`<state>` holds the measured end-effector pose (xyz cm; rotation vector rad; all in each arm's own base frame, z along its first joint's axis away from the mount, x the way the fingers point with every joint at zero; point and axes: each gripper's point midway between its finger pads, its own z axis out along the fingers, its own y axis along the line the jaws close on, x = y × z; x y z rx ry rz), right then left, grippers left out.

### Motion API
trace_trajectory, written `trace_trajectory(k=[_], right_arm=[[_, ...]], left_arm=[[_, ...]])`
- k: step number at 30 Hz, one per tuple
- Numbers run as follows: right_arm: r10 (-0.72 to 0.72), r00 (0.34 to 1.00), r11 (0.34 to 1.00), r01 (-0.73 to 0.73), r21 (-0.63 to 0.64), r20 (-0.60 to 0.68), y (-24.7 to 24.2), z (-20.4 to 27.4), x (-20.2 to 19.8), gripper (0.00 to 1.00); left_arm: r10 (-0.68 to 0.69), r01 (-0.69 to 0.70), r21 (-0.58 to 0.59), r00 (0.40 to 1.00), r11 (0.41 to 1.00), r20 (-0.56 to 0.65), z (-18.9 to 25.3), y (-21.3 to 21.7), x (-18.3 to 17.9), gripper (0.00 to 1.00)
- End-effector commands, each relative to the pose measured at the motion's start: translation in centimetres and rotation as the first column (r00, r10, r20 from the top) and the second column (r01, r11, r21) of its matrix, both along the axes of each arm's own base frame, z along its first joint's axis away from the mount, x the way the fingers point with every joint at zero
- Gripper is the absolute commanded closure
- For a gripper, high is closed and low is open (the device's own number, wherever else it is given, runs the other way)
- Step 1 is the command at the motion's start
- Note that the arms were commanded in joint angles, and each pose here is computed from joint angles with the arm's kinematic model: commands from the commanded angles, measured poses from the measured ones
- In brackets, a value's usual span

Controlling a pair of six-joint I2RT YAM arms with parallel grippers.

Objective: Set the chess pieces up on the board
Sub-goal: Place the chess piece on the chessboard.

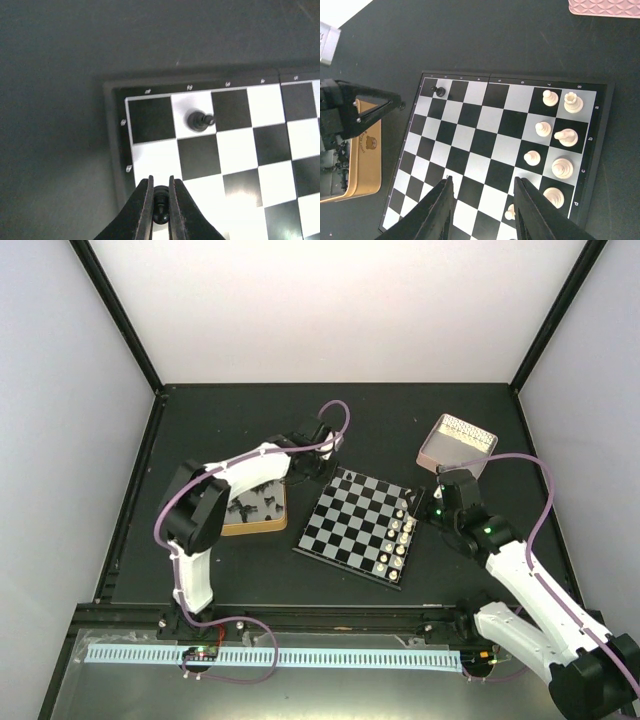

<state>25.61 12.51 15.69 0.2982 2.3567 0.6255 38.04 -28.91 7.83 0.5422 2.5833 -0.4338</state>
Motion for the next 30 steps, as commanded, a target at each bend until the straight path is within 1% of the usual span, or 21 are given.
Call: trace_trajectory(k=[1,5,11,20,25,30], right_arm=[[-0.019,1.000,1.000,0.019,-0.007,0.004,-0.4,-0.2,0.0,0.65],[-0.022,1.000,1.000,0.022,-0.010,0.003,-0.4,-0.3,0.1,0.65],[-0.023,1.000,1.000,0.023,-0.012,0.001,-0.4,-0.2,0.1,0.65],[-0.028,1.000,1.000,0.028,-0.014,0.004,-0.6,-0.1,-0.1,0.65],[-0.030,1.000,0.999,0.030,-0.015,0.007,-0.7,0.0,-0.1,0.65],[-0.030,1.000,0.999,0.030,-0.016,0.006,-0.7,0.0,-0.1,0.65]], left_arm=[[-0.109,0.109,-0.079,0.994,0.991,0.002,0.4,-3.3,0.8,0.95],[-0.161,0.156,-0.127,0.986,0.980,-0.030,-0.2,-4.6,0.3,0.95],[-0.202,0.186,-0.182,0.977,0.966,-0.071,-0.6,-5.8,-0.3,0.94],[-0.192,0.178,-0.155,0.978,0.972,-0.077,-1.7,-5.8,0.6,0.92],[-0.182,0.169,-0.129,0.978,0.977,-0.097,-2.6,-5.7,0.9,0.90],[-0.163,0.154,-0.099,0.982,0.983,-0.096,-2.8,-5.2,1.0,0.90]])
